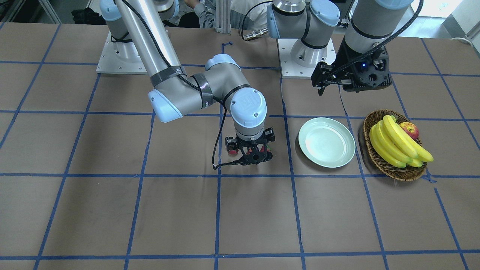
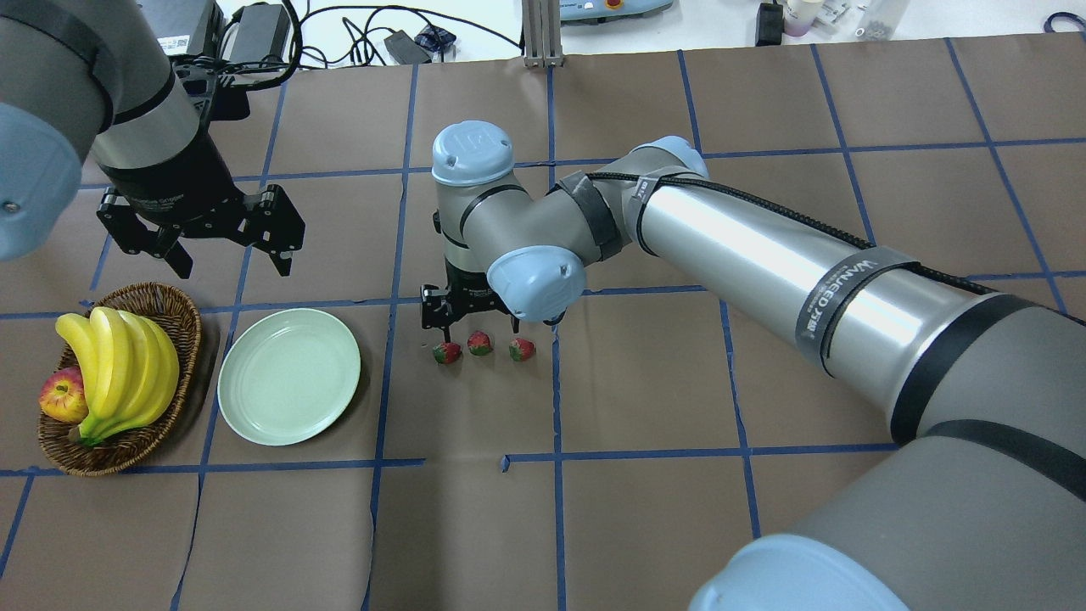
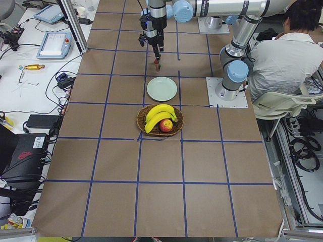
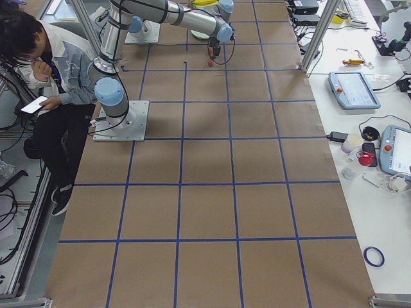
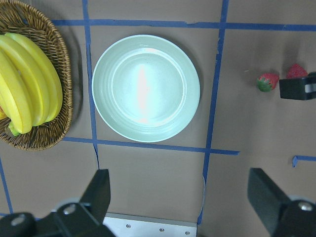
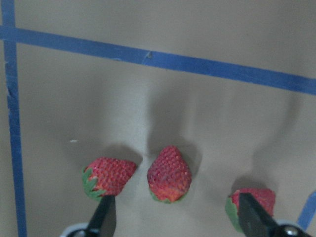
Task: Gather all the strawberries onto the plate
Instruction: 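Carry the third strawberry toward the plate and release it near the others, then raise the right gripper and draw it back away from the strawberries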
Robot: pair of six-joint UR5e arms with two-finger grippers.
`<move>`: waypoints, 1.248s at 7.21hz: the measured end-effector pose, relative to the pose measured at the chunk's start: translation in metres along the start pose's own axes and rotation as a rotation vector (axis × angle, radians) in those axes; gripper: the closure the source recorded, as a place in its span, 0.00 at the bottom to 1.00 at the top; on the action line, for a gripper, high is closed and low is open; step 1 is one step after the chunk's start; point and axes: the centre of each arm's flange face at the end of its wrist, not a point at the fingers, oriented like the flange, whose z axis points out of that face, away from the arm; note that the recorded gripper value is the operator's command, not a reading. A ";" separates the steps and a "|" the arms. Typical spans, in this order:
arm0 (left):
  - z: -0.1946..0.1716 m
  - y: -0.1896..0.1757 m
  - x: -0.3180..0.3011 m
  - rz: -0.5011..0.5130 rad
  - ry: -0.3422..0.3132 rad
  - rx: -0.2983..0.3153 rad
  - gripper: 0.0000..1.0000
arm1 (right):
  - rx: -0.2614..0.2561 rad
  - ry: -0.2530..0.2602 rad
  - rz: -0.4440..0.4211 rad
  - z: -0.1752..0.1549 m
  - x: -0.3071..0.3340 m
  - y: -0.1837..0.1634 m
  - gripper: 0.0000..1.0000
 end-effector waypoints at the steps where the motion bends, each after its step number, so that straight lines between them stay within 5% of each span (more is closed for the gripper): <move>1: 0.000 0.000 0.000 -0.005 0.004 0.001 0.00 | 0.004 0.034 0.014 -0.030 0.013 0.004 0.00; 5: 0.001 0.001 0.003 -0.006 0.005 -0.003 0.00 | 0.040 0.130 0.099 -0.177 0.138 0.032 0.00; 9: 0.015 -0.008 0.015 -0.063 0.006 -0.023 0.00 | 0.036 0.194 0.158 -0.261 0.253 0.066 0.00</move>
